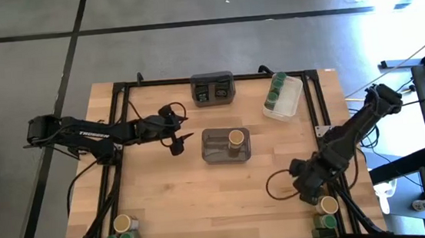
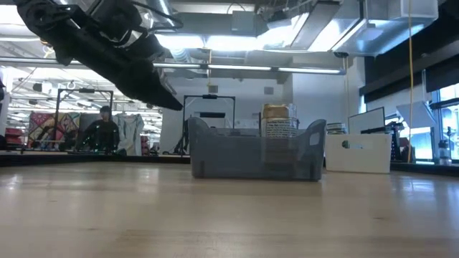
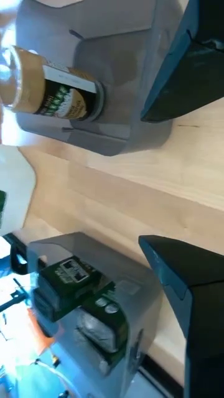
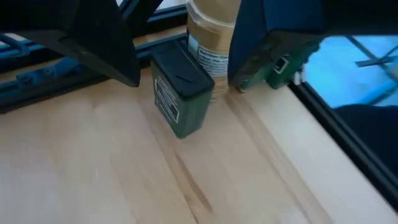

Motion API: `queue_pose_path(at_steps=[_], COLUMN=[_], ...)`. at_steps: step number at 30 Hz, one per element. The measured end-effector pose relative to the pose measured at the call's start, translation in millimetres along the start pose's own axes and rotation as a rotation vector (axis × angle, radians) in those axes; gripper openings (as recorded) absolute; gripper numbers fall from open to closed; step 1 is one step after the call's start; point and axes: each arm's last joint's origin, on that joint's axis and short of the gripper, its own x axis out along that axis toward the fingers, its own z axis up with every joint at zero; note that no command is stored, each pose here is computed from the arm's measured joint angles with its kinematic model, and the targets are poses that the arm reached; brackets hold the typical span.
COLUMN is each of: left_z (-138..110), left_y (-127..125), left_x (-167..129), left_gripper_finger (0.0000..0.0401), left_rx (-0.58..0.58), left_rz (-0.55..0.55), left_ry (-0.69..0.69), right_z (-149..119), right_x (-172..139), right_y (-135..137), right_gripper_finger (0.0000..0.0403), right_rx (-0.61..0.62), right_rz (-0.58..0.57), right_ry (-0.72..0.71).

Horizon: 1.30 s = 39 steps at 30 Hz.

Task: Sort spices by type
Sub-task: Put the black seasoning can into the top black bin

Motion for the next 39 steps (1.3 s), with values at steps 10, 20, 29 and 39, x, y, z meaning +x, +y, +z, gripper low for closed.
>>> queue_pose_path(at_steps=[10,20,29,39], left_z=[-3.2,-7.0,-7.0,-7.4], left_y=[-1.3,-7.4,-11.8,-11.8], left_x=[-0.3,-1.9,-3.1,-3.2], left_gripper_finger=[0.031,0.031,0.031,0.031], left_rx=[-0.007,0.012,0.021,0.022], left_rz=[-0.006,-0.032,-0.05,-0.05], left_ry=[0.032,0.069,0.069,0.072], right_z=[-12.4,-8.0,-9.7,-7.6], right_x=[34.8,47.6,29.9,26.2], right_y=[23.4,26.9,35.5,33.7], right_gripper_finger=[0.0241,0.0241,0.0241,0.0241], right_rx=[-0.036,-0.042,-0.009,-0.007], right_rz=[-0.062,-0.125,-0.118,-0.208], right_ry=[0.11,0.136,0.14,0.08])
